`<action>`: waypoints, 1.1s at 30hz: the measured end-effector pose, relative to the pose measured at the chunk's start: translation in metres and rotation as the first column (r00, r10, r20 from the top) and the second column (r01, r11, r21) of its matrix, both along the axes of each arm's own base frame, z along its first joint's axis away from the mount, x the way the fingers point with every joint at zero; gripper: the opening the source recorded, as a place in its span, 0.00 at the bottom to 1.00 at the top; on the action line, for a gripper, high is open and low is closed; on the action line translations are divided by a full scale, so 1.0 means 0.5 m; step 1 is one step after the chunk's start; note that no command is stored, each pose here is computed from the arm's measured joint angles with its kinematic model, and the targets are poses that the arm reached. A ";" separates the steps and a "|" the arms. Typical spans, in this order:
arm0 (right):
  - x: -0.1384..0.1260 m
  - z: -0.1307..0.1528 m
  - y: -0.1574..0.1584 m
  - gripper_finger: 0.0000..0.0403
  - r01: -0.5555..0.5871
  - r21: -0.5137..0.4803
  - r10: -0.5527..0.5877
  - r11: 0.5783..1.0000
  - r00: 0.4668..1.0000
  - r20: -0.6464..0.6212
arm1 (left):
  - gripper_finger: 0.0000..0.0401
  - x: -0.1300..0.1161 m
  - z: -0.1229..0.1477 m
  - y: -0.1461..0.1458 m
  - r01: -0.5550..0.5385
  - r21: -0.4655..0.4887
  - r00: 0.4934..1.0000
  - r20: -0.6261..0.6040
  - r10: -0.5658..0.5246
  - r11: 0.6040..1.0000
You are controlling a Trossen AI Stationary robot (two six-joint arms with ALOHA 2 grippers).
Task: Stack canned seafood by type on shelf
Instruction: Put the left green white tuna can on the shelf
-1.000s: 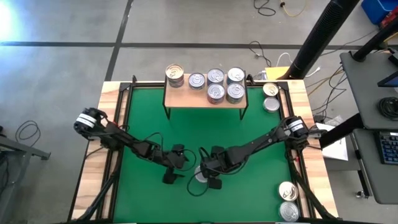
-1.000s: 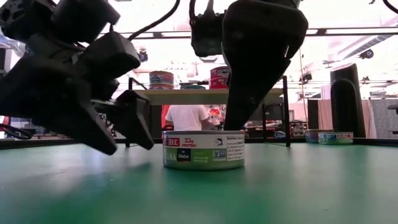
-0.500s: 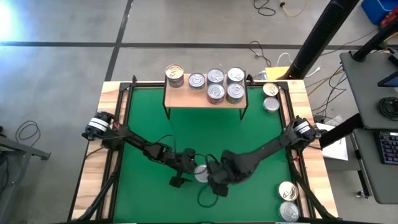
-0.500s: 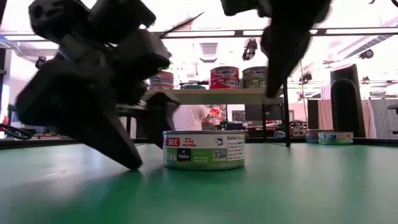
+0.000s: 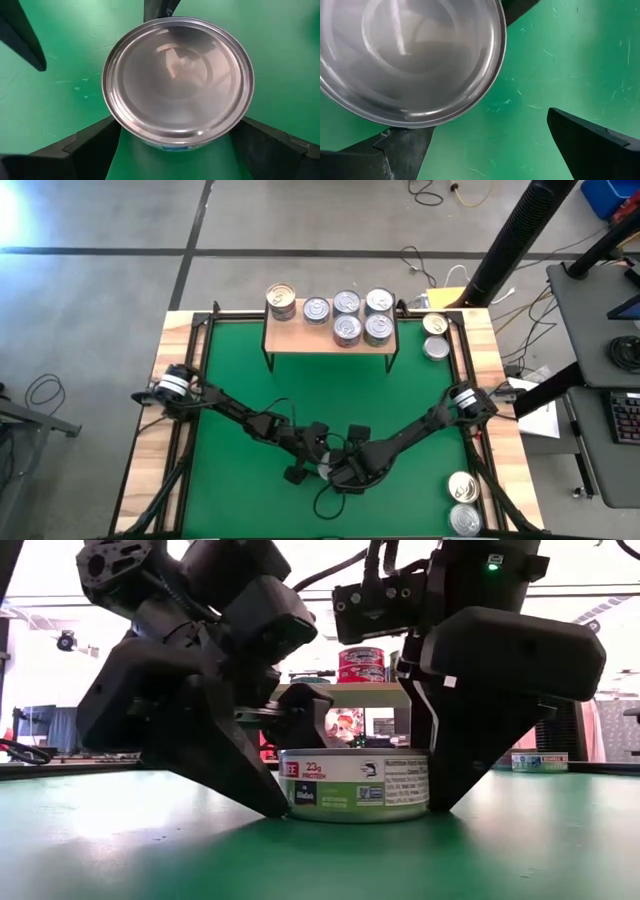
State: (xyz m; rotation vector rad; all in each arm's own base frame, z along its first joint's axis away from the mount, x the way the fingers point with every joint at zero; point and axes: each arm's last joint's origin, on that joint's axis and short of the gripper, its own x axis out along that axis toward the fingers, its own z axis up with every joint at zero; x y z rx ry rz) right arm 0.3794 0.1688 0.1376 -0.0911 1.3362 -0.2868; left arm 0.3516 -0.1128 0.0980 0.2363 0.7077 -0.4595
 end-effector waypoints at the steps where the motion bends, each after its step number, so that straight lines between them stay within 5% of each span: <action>1: 0.002 0.001 -0.004 0.95 0.002 -0.007 -0.002 1.000 1.000 0.005 | 0.88 0.003 0.000 -0.002 0.008 -0.001 1.000 -0.003 -0.008 1.000; 15: 0.011 0.017 -0.033 0.95 0.039 -0.062 -0.036 0.997 0.998 0.054 | 0.99 0.020 0.009 -0.010 -0.031 -0.075 1.000 0.001 0.031 0.997; 23: 0.014 0.017 -0.034 0.95 0.022 -0.070 -0.018 0.997 0.998 0.060 | 0.99 0.021 0.011 -0.013 -0.019 -0.071 0.999 0.025 0.021 0.997; 33: 0.010 0.025 -0.040 0.95 0.073 -0.103 -0.065 0.992 0.995 0.079 | 0.97 0.025 0.019 -0.020 -0.129 -0.174 0.991 0.018 0.134 0.976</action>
